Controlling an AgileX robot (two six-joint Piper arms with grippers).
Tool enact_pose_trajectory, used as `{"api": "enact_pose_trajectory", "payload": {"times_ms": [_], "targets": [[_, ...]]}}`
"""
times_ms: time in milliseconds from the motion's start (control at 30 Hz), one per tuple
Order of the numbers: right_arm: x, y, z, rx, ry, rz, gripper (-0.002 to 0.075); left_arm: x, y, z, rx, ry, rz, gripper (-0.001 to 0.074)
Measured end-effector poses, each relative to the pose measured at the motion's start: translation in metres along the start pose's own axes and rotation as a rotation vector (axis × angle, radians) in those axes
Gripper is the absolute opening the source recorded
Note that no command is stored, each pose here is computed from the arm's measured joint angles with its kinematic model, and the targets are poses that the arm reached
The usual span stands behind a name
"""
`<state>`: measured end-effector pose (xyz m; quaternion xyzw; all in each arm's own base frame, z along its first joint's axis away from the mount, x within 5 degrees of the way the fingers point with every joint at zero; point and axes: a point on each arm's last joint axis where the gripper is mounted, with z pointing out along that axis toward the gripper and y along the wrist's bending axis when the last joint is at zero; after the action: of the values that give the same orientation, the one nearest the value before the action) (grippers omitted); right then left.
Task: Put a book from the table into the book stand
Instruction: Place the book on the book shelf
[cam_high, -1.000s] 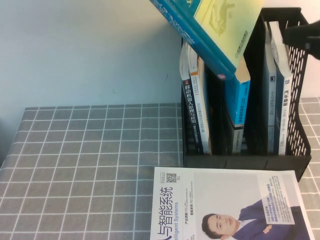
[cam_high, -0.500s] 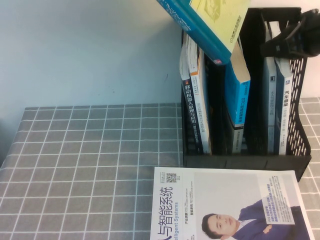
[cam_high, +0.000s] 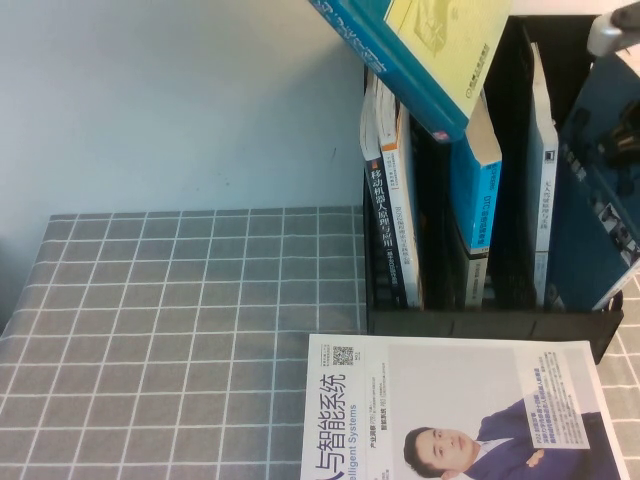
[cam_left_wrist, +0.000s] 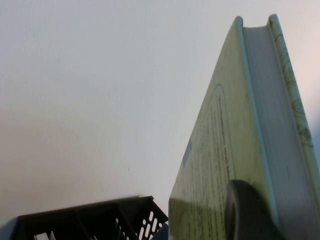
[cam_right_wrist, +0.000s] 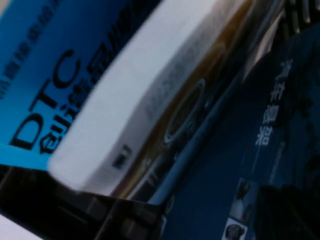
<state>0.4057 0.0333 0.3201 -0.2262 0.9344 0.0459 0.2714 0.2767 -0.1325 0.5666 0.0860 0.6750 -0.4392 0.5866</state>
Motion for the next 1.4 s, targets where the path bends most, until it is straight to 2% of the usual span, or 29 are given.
{"api": "enact_pose_trajectory", "payload": {"times_ms": [133,333,433,600,700,967,1200,1400], "targets": [[-0.006,0.008,-0.023,-0.036,-0.079,-0.001,-0.0003,0.003,0.003,0.004,0.005,0.023,-0.017,0.0193],[-0.021,0.034,-0.062,-0.167,-0.253,-0.04,-0.0003,0.011,0.008,0.011,0.003,0.076,-0.027,0.0193],[-0.029,0.05,-0.054,-0.202,-0.272,-0.068,-0.0003,0.011,0.009,0.011,0.003,0.079,-0.028,0.0193],[-0.035,0.07,-0.007,-0.241,-0.202,-0.112,-0.0003,0.01,0.01,0.012,0.0,0.067,-0.029,0.0193],[-0.036,0.07,0.003,-0.201,-0.18,-0.128,-0.0003,0.01,0.01,0.012,-0.002,0.063,-0.027,0.0193],[-0.019,0.044,0.01,0.06,0.049,-0.184,-0.0003,0.01,0.01,0.012,-0.002,0.059,-0.027,0.0193],[-0.019,0.04,-0.006,0.107,0.041,-0.157,-0.0003,0.016,0.007,0.019,0.023,0.083,-0.094,0.0193],[-0.017,0.023,-0.034,0.155,-0.011,-0.091,-0.0003,0.037,0.005,0.045,0.015,0.109,-0.125,0.0193]]}}
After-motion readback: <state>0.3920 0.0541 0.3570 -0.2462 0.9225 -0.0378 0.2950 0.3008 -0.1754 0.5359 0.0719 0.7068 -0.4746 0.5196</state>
